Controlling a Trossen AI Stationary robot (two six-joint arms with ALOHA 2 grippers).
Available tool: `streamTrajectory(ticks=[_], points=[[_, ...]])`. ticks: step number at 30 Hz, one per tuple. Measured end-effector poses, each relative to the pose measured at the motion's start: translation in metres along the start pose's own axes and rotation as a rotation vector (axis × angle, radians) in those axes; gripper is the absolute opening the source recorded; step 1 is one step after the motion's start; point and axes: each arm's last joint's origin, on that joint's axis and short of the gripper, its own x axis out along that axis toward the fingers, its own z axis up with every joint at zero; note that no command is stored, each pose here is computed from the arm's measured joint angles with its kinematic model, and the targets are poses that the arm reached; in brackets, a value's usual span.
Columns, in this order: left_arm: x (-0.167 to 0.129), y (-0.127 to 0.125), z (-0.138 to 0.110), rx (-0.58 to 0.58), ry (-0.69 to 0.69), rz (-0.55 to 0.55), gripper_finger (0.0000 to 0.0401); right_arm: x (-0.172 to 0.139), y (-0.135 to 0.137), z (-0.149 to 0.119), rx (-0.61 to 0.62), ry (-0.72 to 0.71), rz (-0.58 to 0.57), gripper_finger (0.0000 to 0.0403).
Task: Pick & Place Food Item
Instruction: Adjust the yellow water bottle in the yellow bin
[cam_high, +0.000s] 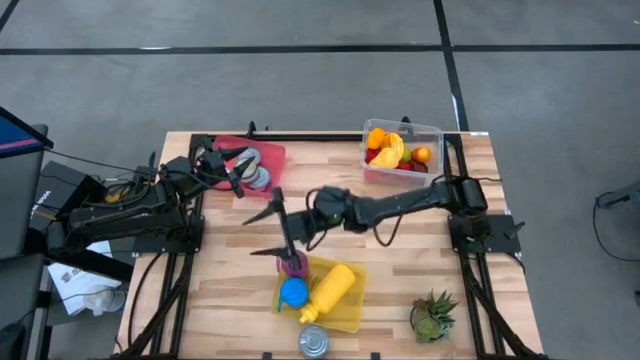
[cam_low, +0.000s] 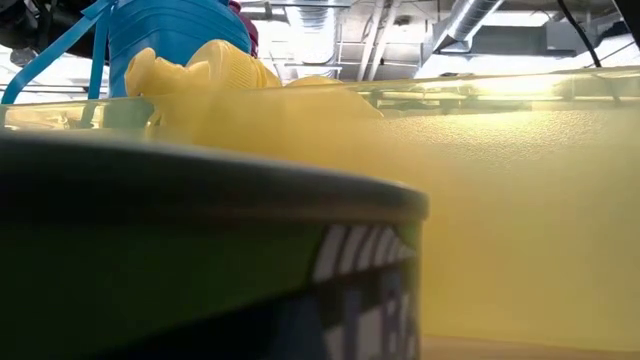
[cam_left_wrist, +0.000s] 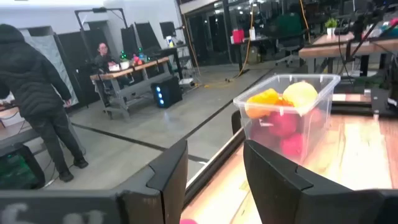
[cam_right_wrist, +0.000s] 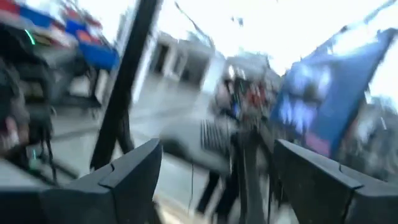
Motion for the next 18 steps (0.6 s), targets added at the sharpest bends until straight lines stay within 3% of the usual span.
streamTrajectory(ticks=[3, 6, 11, 18], points=[[0.0, -0.001, -0.003, 0.008, 0.033, -0.007, 0.0149, -0.017, 0.023, -0.035, 0.076, 0.159, -0.048, 0.0299], [0.0, -0.001, -0.004, 0.009, 0.036, -0.007, 0.0149, -0.043, 0.048, -0.047, 0.134, 0.327, -0.108, 0.0299], [0.0, -0.001, -0.004, 0.009, 0.037, -0.008, 0.0149, -0.084, 0.084, -0.022, 0.169, 0.646, -0.171, 0.0299], [0.001, -0.001, -0.004, 0.01, 0.041, -0.009, 0.0149, -0.122, 0.137, -0.007, 0.307, 1.008, -0.073, 0.0299]])
